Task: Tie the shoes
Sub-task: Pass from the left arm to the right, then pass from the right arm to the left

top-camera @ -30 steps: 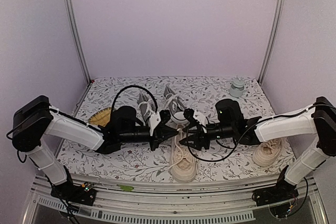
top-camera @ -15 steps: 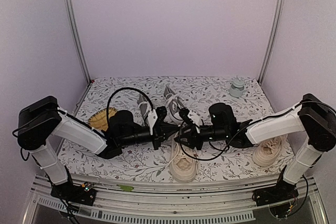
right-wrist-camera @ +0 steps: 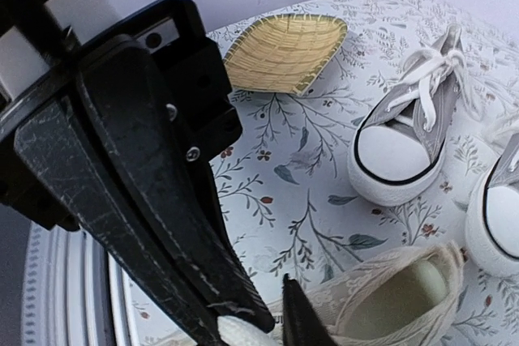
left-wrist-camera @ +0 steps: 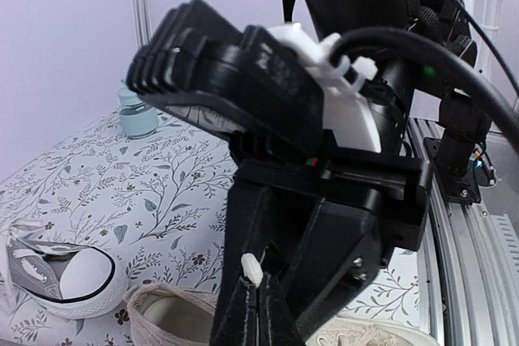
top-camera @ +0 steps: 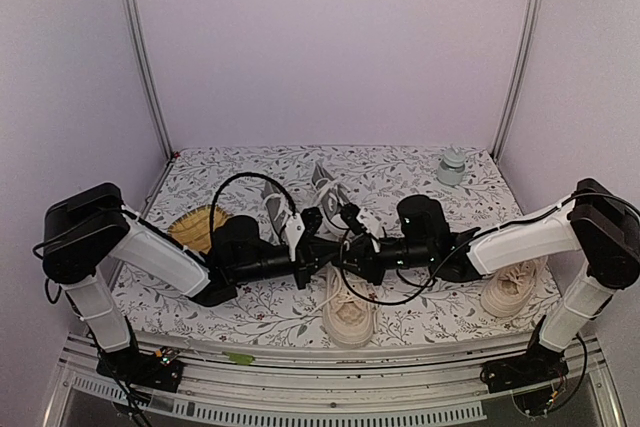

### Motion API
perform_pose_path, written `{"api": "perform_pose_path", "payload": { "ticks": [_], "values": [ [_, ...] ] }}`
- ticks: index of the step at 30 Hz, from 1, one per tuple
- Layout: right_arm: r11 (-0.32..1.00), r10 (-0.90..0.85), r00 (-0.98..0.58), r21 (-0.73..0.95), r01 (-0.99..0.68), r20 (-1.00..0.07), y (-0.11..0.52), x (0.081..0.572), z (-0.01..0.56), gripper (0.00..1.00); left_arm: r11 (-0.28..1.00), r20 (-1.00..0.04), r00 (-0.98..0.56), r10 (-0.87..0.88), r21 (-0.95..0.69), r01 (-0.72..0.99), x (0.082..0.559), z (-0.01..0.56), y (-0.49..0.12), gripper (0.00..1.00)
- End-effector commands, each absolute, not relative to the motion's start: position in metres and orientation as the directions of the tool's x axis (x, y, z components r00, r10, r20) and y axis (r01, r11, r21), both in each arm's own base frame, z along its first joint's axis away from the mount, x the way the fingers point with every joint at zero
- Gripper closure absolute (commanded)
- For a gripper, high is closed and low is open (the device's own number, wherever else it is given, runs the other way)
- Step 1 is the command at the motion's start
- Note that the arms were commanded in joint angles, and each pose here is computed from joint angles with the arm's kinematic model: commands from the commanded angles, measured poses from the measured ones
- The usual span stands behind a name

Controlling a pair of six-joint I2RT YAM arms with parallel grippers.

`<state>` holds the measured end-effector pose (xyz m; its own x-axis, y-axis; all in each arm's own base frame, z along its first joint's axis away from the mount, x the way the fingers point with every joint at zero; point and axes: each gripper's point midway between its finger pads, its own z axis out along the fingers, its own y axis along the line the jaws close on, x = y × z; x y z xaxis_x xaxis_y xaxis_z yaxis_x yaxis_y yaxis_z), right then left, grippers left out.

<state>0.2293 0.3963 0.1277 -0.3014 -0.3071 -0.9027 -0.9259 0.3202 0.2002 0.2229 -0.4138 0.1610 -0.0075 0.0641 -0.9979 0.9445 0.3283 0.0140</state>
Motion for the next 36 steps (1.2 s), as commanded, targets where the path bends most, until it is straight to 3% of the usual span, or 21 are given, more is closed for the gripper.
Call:
{"api": "perform_pose_path", "payload": {
  "ticks": [1,3,6,7,9,13,16,20,30,36],
  "values": [
    [0.332,-0.300,-0.298,0.194,-0.923,-0.906,0.398,0.230,0.131,0.94,0.293,-1.000,0.020,0.019,0.025,0.956,0.214,0.177,-0.422,1.00],
    [0.326,-0.319,-0.274,0.167,-0.931,-0.907,0.393,0.227,0.128,0.99,0.269,-1.000,0.021,0.011,0.024,0.963,0.209,0.180,-0.421,1.00],
    [0.279,-0.346,-0.216,0.119,-0.953,-0.913,0.388,0.218,0.127,0.99,0.192,-0.999,0.038,0.028,0.042,0.980,0.195,0.181,-0.418,1.00],
    [0.260,-0.361,-0.181,0.088,-0.962,-0.915,0.386,0.216,0.125,0.99,0.168,-0.998,0.049,0.040,0.055,0.984,0.191,0.182,-0.416,0.96],
    [0.224,-0.380,-0.141,0.057,-0.973,-0.914,0.384,0.214,0.124,0.99,0.138,-0.994,0.082,0.068,0.090,0.986,0.189,0.184,-0.409,0.80],
    [0.146,-0.388,-0.065,0.009,-0.989,-0.919,0.383,0.213,0.130,0.99,0.076,-0.969,0.183,0.165,0.198,0.977,0.194,0.182,-0.394,0.75],
    [0.091,-0.413,-0.006,-0.035,-0.995,-0.911,0.386,0.211,0.129,0.99,0.008,-0.922,0.249,0.295,0.263,0.965,0.196,0.156,-0.392,0.75],
    [0.030,-0.439,0.046,-0.066,-0.997,-0.898,0.392,0.209,0.128,0.99,-0.095,-0.889,0.337,0.308,0.324,0.941,0.195,0.155,-0.402,0.73],
    [-0.049,-0.435,0.109,-0.098,-0.994,-0.894,0.398,0.205,0.132,0.99,-0.128,-0.862,0.418,0.286,0.398,0.908,0.209,0.161,-0.416,0.66],
    [-0.059,-0.439,0.111,-0.094,-0.994,-0.892,0.399,0.204,0.131,0.99,-0.136,-0.874,0.404,0.269,0.381,0.915,0.207,0.165,-0.419,0.74]
  ]
}}
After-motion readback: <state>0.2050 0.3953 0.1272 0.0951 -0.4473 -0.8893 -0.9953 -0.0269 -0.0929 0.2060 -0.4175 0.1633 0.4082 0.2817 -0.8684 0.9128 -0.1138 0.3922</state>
